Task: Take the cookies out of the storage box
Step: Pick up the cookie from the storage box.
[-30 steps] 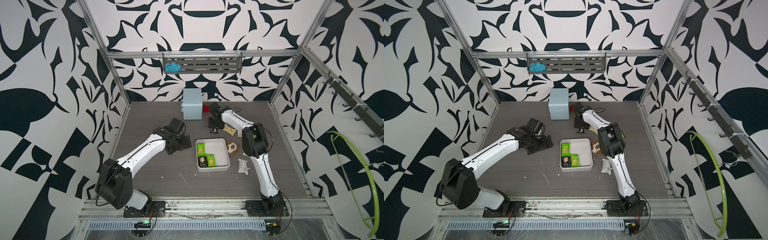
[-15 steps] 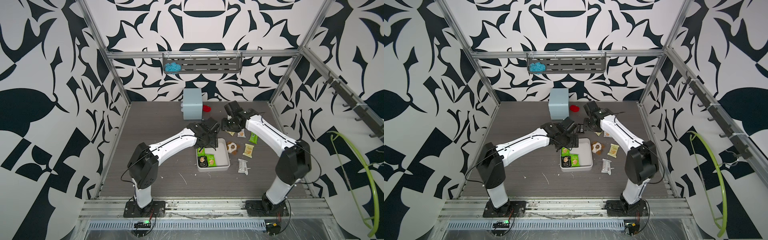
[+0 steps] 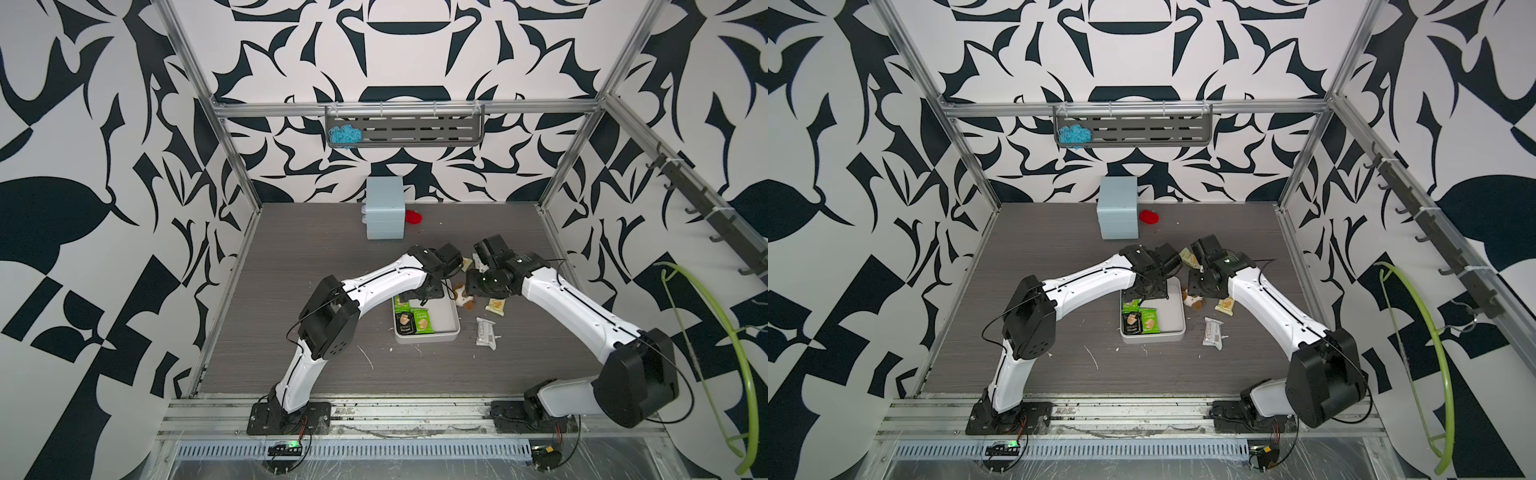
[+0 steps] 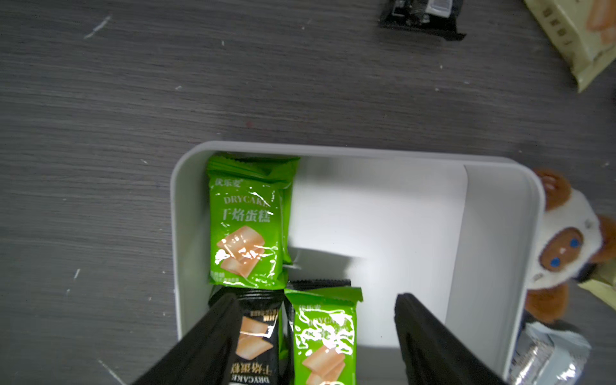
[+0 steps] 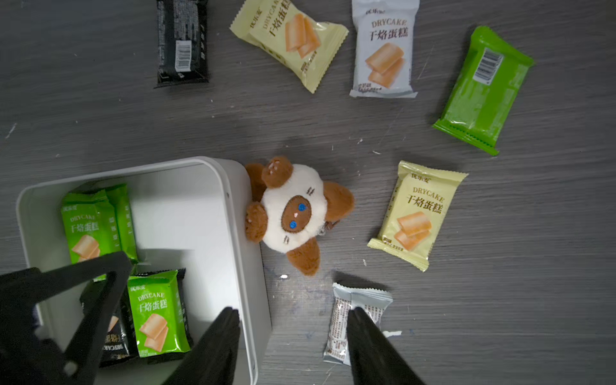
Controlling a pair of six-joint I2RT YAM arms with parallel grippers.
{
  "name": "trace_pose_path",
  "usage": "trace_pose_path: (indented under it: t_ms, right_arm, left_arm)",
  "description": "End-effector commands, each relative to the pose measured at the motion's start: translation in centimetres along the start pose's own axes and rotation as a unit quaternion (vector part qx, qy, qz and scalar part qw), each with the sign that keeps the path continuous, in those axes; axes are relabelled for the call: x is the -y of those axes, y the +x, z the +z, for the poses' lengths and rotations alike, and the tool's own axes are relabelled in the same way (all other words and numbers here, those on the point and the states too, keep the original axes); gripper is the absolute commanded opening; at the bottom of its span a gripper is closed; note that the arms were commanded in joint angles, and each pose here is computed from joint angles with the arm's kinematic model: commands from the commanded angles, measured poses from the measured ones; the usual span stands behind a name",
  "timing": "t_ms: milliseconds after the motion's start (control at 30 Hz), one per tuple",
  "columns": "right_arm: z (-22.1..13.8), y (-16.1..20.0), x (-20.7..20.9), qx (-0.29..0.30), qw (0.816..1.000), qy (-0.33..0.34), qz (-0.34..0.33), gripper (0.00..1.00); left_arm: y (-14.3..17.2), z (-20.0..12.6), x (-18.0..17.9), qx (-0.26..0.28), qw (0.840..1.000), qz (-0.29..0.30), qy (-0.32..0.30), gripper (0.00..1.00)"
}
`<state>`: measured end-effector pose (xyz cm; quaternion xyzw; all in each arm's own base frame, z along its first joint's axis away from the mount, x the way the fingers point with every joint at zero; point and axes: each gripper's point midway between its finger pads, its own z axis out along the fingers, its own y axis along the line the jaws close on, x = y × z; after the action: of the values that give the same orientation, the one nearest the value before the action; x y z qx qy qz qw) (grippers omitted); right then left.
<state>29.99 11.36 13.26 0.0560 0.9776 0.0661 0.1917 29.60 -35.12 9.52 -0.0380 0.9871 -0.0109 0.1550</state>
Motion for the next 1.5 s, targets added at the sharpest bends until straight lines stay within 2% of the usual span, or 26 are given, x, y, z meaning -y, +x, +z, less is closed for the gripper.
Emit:
trace_pose_path:
  t_ms: [0, 367, 633, 1000, 1267, 1467]
  right_arm:
    - [0.1, -0.3, 0.1, 0.002, 1.000, -0.015, -0.010, 0.57]
    - [0.5, -0.3, 1.1, -0.009, 1.000, -0.024, -0.011, 0.57]
    - [1.1, 0.1, 1.5, -0.020, 1.000, -0.023, -0.008, 0.56]
    - [1.2, -0.4, 1.5, -0.022, 0.999, -0.019, -0.017, 0.56]
    - [0.7, -1.1, 1.8, -0.012, 1.000, -0.016, -0.021, 0.56]
    - [0.9, -1.2, 1.6, -0.016, 0.999, -0.021, -0.021, 0.56]
  left_arm:
    - [0.3, 0.8, -1.3, -0.005, 0.999, -0.008, -0.046, 0.80]
    - [0.9, 2.3, -2.3, -0.013, 0.997, -0.009, -0.069, 0.82]
    - [1.8, 3.9, -2.6, -0.026, 0.998, 0.001, -0.062, 0.83]
    - [1.8, 5.0, -0.2, -0.036, 0.999, -0.004, -0.024, 0.82]
    - [0.6, 4.1, 1.3, -0.023, 1.000, -0.005, -0.006, 0.82]
    - [-0.3, 2.4, -1.0, -0.005, 0.999, 0.000, -0.044, 0.83]
